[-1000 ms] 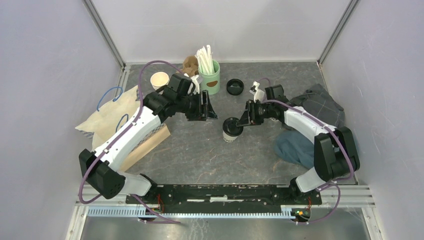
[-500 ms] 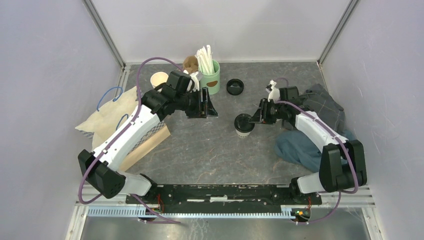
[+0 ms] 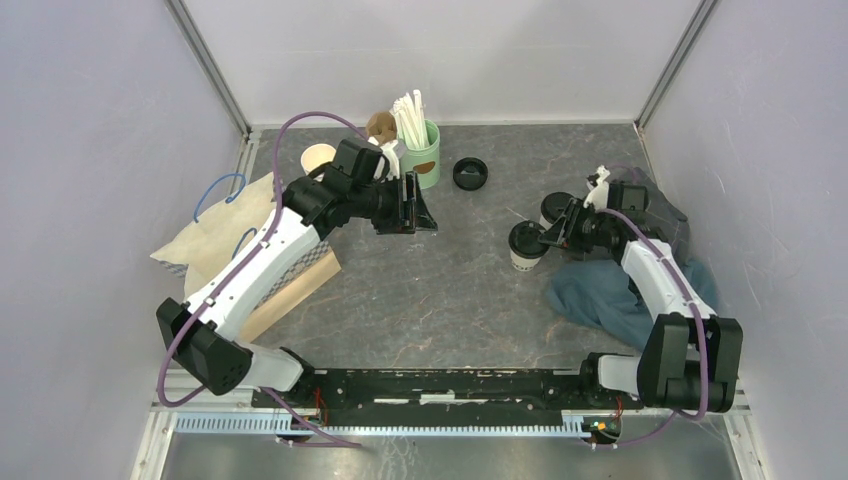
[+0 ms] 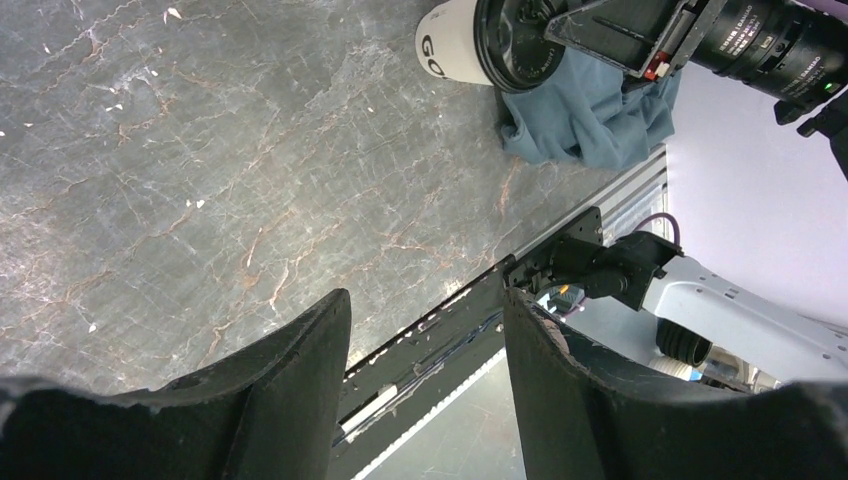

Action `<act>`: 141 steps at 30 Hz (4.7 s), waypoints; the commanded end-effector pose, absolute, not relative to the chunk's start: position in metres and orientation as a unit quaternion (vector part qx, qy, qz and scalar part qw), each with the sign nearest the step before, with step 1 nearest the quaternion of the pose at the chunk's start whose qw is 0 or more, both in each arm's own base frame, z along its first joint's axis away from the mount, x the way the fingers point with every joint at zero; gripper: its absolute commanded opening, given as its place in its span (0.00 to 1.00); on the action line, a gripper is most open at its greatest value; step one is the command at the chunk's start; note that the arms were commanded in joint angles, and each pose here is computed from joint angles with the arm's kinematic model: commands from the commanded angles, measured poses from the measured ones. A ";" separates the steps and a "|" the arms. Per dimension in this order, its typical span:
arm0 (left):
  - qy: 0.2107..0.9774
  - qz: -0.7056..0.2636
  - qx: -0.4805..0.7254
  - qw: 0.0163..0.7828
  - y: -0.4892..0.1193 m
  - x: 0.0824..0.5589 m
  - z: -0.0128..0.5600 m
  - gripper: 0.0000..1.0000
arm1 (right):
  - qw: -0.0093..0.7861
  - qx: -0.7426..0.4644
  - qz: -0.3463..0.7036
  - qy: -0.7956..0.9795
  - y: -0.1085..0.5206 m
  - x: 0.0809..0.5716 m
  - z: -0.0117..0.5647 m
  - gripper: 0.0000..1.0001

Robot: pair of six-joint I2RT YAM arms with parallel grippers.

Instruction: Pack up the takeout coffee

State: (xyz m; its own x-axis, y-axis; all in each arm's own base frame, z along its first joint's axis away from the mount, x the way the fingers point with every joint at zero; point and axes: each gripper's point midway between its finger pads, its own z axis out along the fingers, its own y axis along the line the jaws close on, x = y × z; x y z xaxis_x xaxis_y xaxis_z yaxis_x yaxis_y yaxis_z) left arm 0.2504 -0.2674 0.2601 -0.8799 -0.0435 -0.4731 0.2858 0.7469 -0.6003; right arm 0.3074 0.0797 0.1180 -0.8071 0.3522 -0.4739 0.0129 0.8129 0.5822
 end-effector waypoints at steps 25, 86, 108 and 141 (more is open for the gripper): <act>0.880 -0.340 0.107 0.314 -0.264 0.270 0.306 0.69 | 0.328 0.095 0.177 0.923 0.042 0.309 0.162 0.79; 0.778 0.100 -0.469 0.405 -0.087 0.545 0.129 0.38 | 0.385 -0.198 0.186 0.882 0.160 0.303 0.256 0.84; 0.778 0.138 -0.455 0.410 -0.078 0.547 0.120 0.38 | 0.379 -0.200 0.189 0.883 0.162 0.303 0.250 0.84; 0.787 0.143 -0.450 0.398 -0.081 0.548 0.105 0.33 | 0.378 -0.202 0.192 0.883 0.163 0.303 0.248 0.83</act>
State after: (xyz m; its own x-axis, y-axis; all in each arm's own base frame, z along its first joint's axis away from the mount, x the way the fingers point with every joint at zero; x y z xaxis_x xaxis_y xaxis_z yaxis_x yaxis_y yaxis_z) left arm 0.5434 -0.0881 0.0961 -0.3095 -0.6094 -0.7300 -0.8145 0.5661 -0.1273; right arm 0.2954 0.1594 0.2445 -0.6651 -0.2061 -0.7178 -0.4825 0.8522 0.2024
